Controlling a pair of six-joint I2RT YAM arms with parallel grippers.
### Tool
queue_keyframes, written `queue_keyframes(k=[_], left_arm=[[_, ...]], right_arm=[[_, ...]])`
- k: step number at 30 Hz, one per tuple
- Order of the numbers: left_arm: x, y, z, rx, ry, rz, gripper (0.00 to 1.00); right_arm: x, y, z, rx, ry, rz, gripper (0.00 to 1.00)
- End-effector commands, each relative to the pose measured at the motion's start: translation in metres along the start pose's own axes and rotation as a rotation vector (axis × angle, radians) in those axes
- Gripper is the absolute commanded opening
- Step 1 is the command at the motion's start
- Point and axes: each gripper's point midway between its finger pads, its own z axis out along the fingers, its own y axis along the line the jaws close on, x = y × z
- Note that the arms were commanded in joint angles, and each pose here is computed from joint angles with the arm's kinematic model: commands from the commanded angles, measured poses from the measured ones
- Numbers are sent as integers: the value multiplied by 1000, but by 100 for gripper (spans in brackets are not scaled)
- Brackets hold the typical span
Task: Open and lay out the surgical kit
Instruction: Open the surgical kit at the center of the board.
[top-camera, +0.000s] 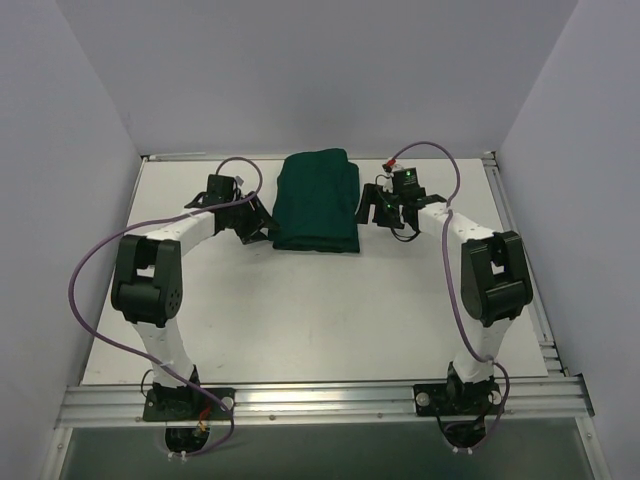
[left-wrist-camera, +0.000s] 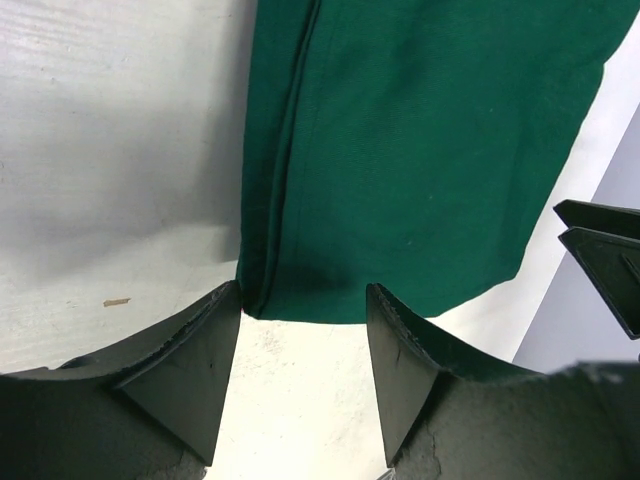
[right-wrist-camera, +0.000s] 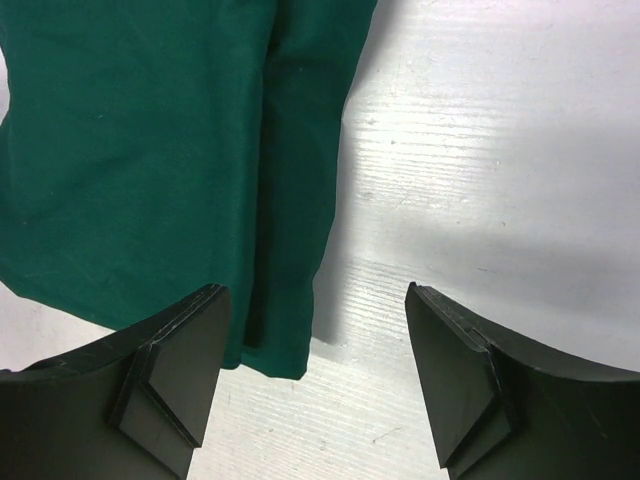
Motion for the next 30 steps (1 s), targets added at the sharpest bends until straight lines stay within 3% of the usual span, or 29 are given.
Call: queue_keyframes(k=[1,10,13,16,17,30], left_arm=[[-9,-12,-3,33,-53,12,61],[-8,-8,11,37,-31,-7,58],[-12,-11,14,49,-31,-12,42],[-17,-12,10,51,-44,-13,5],[-21,-12,6,48,-66,-5,2],[-78,-30,-74,-113,-271,123,2]], right_arm=[[-14,10,-16,-33,-54,-9,72],[-13,12,-13,-50,-55,7,72],[-9,11,-13,-46,-44,4,72],[-7,9,-12,-40,-38,3,72],[-6,8,-11,-38,-36,3,72],[-13,15,-9,-51,-34,-11,72]])
